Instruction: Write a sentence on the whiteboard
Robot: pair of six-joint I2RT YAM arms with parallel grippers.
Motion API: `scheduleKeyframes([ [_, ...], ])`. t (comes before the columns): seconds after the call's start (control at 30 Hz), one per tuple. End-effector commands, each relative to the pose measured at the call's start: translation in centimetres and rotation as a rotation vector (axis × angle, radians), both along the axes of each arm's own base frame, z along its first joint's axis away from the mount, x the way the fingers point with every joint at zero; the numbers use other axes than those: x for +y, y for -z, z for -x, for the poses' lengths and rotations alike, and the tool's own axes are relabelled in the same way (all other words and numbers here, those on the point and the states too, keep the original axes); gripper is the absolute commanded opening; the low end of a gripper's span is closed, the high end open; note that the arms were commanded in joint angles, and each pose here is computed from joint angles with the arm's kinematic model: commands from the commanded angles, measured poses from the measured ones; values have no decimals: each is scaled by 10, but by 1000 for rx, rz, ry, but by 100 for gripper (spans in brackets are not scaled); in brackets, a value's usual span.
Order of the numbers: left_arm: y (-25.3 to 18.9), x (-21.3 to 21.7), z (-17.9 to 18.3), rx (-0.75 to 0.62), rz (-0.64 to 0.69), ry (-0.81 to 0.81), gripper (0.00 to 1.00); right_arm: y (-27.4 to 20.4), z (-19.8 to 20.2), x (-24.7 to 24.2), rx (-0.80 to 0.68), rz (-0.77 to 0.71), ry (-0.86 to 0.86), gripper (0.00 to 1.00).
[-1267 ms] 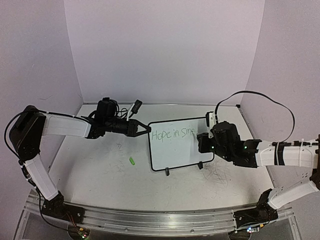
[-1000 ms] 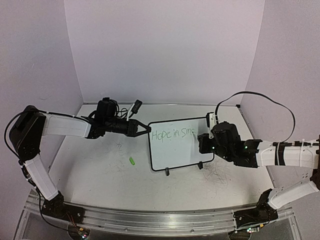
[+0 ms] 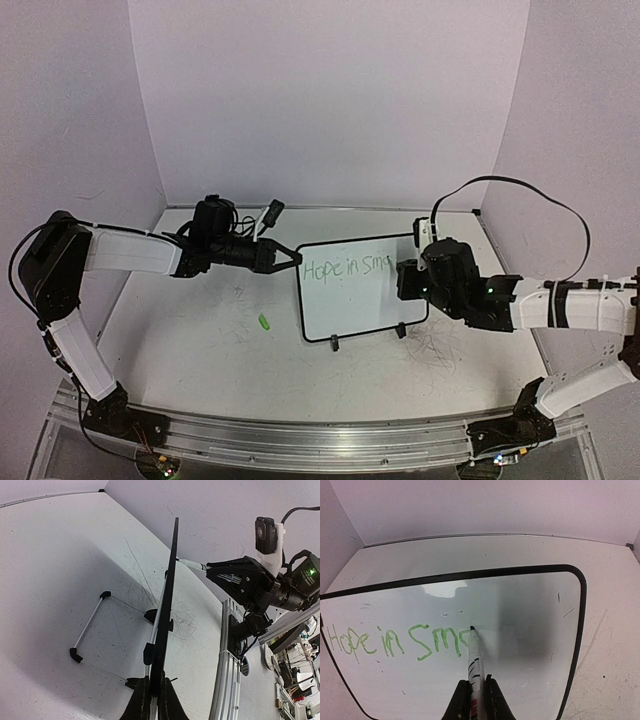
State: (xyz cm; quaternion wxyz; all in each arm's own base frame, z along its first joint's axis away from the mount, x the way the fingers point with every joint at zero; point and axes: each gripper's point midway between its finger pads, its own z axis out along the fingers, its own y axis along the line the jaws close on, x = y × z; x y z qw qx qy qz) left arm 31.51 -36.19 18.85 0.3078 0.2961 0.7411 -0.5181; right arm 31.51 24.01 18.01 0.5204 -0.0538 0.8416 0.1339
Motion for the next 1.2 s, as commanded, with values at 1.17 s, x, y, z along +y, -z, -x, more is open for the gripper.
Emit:
scheduleKeyframes([
  [1.17,-31,3,0,-75,48,-3,0,-40,-8,-2,-86,-67,31,0],
])
